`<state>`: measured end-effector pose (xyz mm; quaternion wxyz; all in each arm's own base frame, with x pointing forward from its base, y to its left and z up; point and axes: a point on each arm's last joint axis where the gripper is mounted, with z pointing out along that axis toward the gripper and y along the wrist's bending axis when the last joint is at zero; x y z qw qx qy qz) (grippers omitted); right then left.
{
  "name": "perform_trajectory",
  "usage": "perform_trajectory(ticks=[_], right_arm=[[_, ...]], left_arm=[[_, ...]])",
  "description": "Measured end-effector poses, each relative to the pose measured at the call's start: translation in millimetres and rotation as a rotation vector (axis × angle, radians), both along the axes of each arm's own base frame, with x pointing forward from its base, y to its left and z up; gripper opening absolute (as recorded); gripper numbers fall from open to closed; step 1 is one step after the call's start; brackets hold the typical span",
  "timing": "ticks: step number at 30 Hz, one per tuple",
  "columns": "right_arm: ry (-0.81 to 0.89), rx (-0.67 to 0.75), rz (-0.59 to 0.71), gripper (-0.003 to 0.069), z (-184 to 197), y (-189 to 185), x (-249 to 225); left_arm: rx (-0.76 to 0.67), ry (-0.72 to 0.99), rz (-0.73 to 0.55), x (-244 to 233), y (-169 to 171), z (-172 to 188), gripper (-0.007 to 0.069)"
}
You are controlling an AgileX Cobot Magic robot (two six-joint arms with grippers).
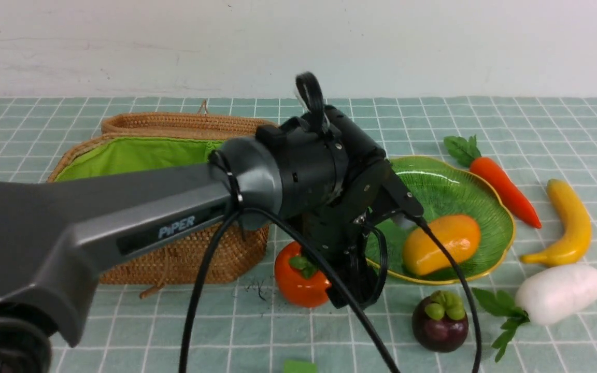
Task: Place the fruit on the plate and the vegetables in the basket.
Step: Grab a tomato with your left arm and place it on the plate on the right.
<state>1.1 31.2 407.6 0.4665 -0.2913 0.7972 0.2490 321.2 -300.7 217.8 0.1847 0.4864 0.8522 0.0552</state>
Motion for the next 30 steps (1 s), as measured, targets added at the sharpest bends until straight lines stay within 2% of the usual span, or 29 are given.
perform_trajectory(ticks=[3, 10, 13, 15, 21, 26, 27, 28, 29, 30], right_arm=[[0.002, -0.002, 0.001, 0.0100, 0, 0, 0], [0.003, -0.004, 0.001, 0.0105, 0, 0, 0], [0.004, -0.004, 0.001, 0.0106, 0, 0, 0], [0.003, -0.005, 0.000, 0.0106, 0, 0, 0], [0.000, -0.012, -0.007, 0.0106, -1, -1, 0], [-0.006, -0.031, -0.086, 0.0107, -1, -6, 5], [-0.010, -0.028, -0.132, 0.0108, -1, -9, 8], [-0.009, -0.024, -0.134, 0.0108, -1, -9, 8], [-0.022, -0.019, -0.185, 0.0108, 0, -12, 11], [-0.023, -0.014, -0.191, 0.0108, 1, -12, 12]], left_arm=[[0.065, -0.016, -0.010, 7, 0, -19, 0.0631], [0.118, -0.068, -0.037, 14, 0, -26, 0.0567], [0.120, -0.080, -0.032, 15, 0, -26, 0.0544], [0.102, -0.087, 0.004, 16, 0, -26, 0.0488], [0.071, -0.088, 0.059, 14, -2, -24, 0.0484], [0.045, -0.088, 0.034, -8, -15, -4, 0.0484], [0.012, -0.107, 0.027, -18, -21, 14, 0.0484], [0.011, -0.107, 0.025, -18, -22, 14, 0.0484], [-0.058, -0.148, 0.023, -25, -27, 38, 0.0484], [-0.067, -0.154, 0.020, -25, -28, 41, 0.0484]])
